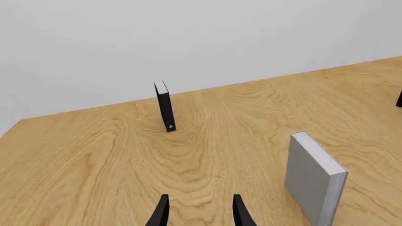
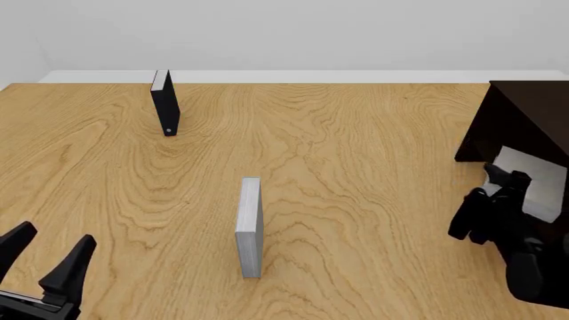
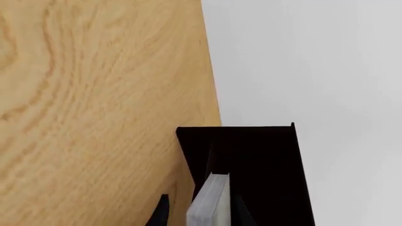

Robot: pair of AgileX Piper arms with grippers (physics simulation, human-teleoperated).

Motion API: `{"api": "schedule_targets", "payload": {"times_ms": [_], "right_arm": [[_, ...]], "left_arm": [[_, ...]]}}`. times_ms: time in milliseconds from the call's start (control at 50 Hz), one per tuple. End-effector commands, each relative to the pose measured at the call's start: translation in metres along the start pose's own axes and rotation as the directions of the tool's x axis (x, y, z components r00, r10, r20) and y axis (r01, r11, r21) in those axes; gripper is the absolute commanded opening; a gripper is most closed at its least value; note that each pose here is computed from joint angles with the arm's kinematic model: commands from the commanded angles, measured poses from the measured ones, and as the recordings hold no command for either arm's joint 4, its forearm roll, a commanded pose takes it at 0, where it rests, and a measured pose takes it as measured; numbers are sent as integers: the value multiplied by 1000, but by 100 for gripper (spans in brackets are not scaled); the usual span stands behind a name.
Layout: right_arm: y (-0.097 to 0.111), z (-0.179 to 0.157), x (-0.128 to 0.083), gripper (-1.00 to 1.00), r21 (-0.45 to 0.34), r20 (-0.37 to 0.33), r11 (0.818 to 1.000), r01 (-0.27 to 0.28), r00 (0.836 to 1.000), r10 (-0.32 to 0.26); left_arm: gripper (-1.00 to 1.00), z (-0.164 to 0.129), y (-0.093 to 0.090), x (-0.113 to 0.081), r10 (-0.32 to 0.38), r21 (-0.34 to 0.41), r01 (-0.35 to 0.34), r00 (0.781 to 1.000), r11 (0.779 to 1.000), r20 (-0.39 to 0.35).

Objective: Pick up the book on the right and place it on the cabinet shelf.

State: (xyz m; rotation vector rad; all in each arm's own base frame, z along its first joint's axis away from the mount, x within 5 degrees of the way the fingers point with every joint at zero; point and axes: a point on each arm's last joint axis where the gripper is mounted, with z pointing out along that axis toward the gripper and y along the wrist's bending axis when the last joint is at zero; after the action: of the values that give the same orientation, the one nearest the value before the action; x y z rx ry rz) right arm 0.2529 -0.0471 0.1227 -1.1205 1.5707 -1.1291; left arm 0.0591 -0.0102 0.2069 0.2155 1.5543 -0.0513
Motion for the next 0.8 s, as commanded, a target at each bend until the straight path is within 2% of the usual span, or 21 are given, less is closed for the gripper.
{"api": "schedule_targets", "payload": {"times_ms": [20,320,800], "right_arm": [[0,0,-6,100,-3,22,1000,-10,1000,10],[-8,-1,-10,100,17,36,1000,-13,999,12],[-18,-1,-6,100,48,18,999,-4,1000,3]], "left_arm": [[100,-1,0,0,0,2,0,1000,1000,-1],[100,-1,0,1,0,1,0,1000,1000,-1],[100,0,0,0,-1,4,1,1000,1000,-2]]}}
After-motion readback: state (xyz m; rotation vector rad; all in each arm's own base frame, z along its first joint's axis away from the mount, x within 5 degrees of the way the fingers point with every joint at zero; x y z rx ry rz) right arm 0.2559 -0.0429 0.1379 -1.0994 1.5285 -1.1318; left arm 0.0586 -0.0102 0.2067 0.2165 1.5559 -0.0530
